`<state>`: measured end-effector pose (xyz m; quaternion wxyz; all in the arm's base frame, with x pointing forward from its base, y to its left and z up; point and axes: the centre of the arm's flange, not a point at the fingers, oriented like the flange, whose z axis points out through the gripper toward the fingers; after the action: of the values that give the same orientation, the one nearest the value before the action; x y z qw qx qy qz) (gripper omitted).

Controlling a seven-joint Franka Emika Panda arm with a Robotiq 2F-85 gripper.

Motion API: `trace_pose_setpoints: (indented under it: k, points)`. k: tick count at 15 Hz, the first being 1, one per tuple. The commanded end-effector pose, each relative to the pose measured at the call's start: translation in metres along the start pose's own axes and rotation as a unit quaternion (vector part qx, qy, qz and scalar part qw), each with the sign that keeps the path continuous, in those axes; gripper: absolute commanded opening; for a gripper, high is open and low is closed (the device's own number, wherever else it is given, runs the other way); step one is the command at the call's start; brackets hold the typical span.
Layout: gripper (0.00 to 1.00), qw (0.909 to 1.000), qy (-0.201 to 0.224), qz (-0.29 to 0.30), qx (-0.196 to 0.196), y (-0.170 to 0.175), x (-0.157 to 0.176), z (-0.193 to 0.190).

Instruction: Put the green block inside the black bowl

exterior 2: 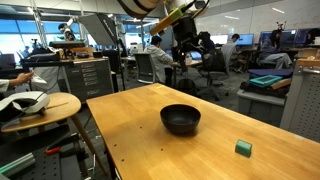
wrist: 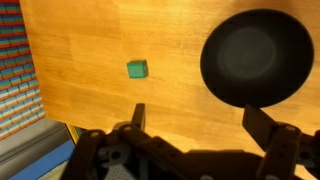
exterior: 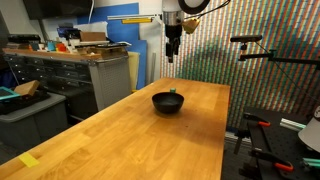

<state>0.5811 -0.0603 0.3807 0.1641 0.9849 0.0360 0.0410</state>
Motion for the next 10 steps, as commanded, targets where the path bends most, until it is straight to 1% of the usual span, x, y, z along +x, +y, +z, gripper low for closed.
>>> trace_pose_setpoints:
  k: [1,4,10]
  points:
    - [1.0,0.9996,0.008,-0.028,-0.005,0.021,0.026,0.022]
    - [1.0,0.9989,-0.001,-0.046,-0.005,0.037,0.035,0.044]
    - [1.0,0.999,-0.004,-0.043,-0.008,0.062,0.053,0.081]
